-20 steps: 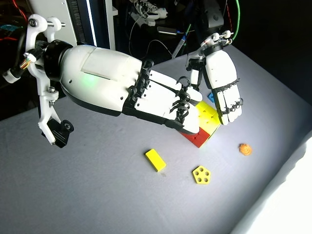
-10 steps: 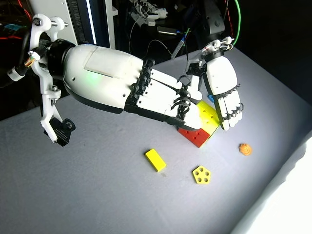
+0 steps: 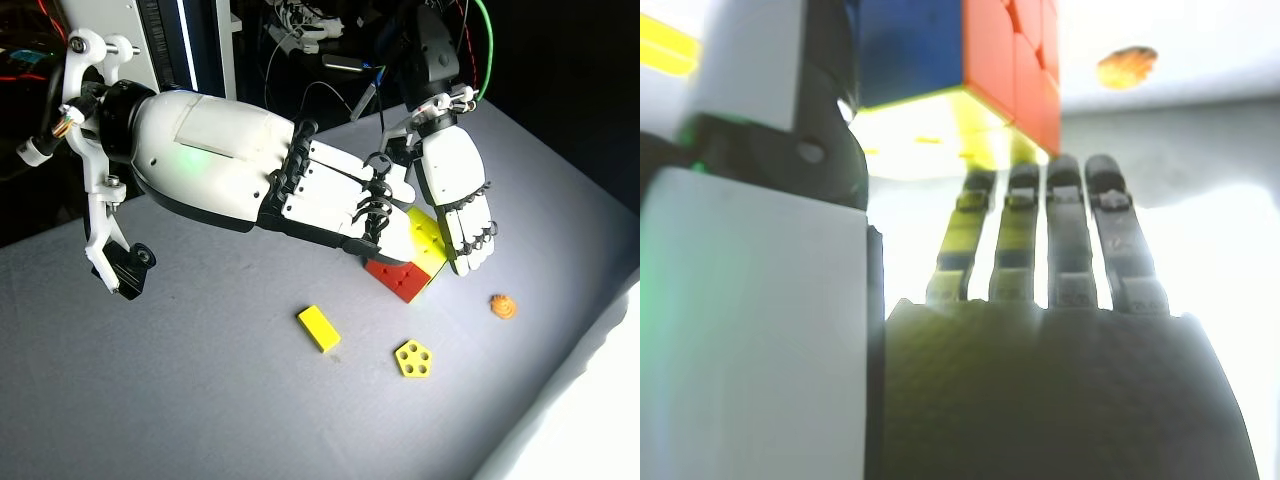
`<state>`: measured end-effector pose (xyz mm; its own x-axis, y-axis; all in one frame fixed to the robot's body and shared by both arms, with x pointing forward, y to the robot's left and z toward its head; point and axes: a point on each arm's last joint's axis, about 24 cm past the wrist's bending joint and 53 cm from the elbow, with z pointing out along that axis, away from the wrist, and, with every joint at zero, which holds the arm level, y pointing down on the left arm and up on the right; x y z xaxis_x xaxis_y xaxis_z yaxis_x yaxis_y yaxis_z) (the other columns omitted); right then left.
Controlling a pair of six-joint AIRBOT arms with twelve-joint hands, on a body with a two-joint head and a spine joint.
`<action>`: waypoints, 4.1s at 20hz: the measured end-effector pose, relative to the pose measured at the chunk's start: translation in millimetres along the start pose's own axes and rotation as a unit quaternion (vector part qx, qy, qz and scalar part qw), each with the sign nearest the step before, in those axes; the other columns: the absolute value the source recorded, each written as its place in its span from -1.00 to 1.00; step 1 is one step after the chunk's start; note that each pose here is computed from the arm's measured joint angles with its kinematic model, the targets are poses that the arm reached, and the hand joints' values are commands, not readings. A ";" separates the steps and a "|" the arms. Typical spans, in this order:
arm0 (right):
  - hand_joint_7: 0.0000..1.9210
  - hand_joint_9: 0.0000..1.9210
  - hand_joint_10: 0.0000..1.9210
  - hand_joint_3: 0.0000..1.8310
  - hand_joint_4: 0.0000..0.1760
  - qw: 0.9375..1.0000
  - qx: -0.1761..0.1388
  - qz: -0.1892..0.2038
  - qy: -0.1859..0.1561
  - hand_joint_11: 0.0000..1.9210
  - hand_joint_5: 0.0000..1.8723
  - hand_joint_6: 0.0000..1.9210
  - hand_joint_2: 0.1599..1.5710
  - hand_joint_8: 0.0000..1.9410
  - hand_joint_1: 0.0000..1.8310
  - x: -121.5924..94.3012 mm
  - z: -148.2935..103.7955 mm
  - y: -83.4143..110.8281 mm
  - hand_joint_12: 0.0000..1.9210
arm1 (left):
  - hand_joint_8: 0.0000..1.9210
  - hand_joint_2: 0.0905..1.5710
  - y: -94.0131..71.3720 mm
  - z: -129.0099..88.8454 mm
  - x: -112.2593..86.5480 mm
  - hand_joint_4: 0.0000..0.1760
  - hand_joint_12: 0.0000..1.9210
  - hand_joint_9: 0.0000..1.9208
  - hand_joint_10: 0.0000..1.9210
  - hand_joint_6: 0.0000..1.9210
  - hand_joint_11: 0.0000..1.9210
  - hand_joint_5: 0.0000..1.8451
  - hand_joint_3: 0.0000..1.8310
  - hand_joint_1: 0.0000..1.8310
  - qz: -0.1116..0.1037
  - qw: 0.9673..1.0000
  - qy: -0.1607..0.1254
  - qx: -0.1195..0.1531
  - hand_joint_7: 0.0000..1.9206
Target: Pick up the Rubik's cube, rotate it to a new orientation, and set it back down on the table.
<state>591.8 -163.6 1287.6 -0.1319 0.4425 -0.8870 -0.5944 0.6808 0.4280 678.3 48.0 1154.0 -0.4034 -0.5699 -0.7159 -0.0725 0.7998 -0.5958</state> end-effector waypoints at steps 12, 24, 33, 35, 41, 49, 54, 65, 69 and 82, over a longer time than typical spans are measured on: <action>-0.89 -0.90 -1.00 -1.00 -1.00 1.000 0.001 0.000 0.003 -1.00 -0.97 -1.00 0.51 -1.00 -0.93 2.7 -0.4 0.0 -0.84 | -1.00 0.17 1.4 7.4 6.9 -1.00 -1.00 -1.00 -1.00 -1.00 -1.00 -1.00 -1.00 0.05 0.006 1.000 0.001 -0.004 -1.00; -0.89 -0.90 -1.00 -1.00 -1.00 1.000 0.001 0.000 0.007 -1.00 -0.96 -1.00 0.51 -1.00 -0.92 5.1 -1.1 -0.3 -0.86 | -1.00 0.19 6.2 10.2 5.5 -1.00 -1.00 -1.00 -1.00 -1.00 -1.00 -1.00 -1.00 0.06 0.010 1.000 -0.004 -0.008 -1.00; -0.83 -0.86 -0.99 -1.00 -1.00 1.000 0.002 0.000 0.010 -1.00 -0.91 -0.99 0.51 -0.99 -0.87 7.8 -1.7 0.1 -0.69 | 0.71 0.50 1.8 9.7 1.6 -1.00 0.90 -0.68 0.74 0.38 -0.75 -0.29 -0.96 0.15 0.018 1.000 -0.012 0.000 -0.74; -0.83 -0.87 -0.99 -1.00 -1.00 1.000 0.001 -0.001 0.009 -1.00 -0.92 -1.00 0.51 -1.00 -0.88 7.1 -1.7 0.5 -0.74 | 0.93 0.56 3.9 9.6 4.1 -1.00 0.98 -0.62 0.94 0.52 -0.61 -0.27 -0.96 0.12 0.011 1.000 -0.007 -0.004 -0.70; -0.83 -0.86 -0.99 -1.00 -1.00 0.999 -0.002 -0.043 0.004 -1.00 -0.93 -0.99 0.52 -0.99 -0.87 4.8 -1.7 1.7 -0.78 | 0.87 0.68 -1.5 9.6 6.4 -1.00 1.00 -0.43 1.00 0.59 -0.48 -0.38 -0.95 0.19 0.008 1.000 0.002 0.004 -0.40; -0.77 -0.81 -0.99 -1.00 -1.00 0.998 -0.019 -0.053 0.014 -1.00 -0.91 -0.99 0.50 -1.00 -0.88 7.5 -3.8 8.7 -0.69 | 0.80 0.68 -35.5 -8.3 12.9 -0.85 1.00 -0.48 0.99 0.63 -0.52 -0.36 -0.98 0.18 0.019 0.996 0.055 0.071 -0.40; -0.80 -0.82 -0.98 -1.00 -1.00 0.999 -0.039 -0.013 0.030 -1.00 -0.90 -0.99 0.49 -0.99 -0.83 6.4 -11.4 16.7 -0.68 | 0.88 0.72 -45.8 -23.7 -8.2 -0.86 1.00 -0.50 1.00 0.71 -0.51 -0.40 -0.97 0.15 0.013 0.994 0.049 0.098 -0.46; -0.81 -0.83 -0.99 -1.00 -1.00 0.994 -0.046 0.008 0.098 -1.00 -0.95 -1.00 0.51 -1.00 -0.93 29.2 -22.8 20.6 -0.61 | 0.91 0.71 -72.6 -45.9 -10.3 -1.00 1.00 -0.51 1.00 0.59 -0.55 -0.38 -0.98 0.17 0.015 0.988 0.061 0.138 -0.44; -0.41 -0.68 -0.04 -1.00 -1.00 0.992 -0.026 0.014 0.125 -1.00 -0.90 -1.00 0.47 -0.87 -0.84 48.2 -16.1 17.6 0.51 | 0.94 0.74 -74.4 -45.2 -21.1 -1.00 1.00 -0.51 1.00 0.68 -0.52 -0.40 -0.98 0.14 0.023 0.989 0.045 0.138 -0.49; -0.63 -0.74 0.53 -1.00 -1.00 0.990 -0.026 0.028 0.138 -1.00 -0.91 -0.99 0.45 0.00 -0.74 60.7 -6.2 25.1 0.85 | 0.84 0.70 -75.2 -41.8 -39.7 -1.00 1.00 -0.49 1.00 0.62 -0.52 -0.37 -1.00 0.18 0.022 0.991 0.025 0.132 -0.41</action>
<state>563.9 -123.3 1243.4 -0.3737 0.2980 -0.8784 -0.6190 0.6252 0.4754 661.6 18.4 1242.4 -0.4468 -0.5193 -0.7285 0.1848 0.7432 -0.6431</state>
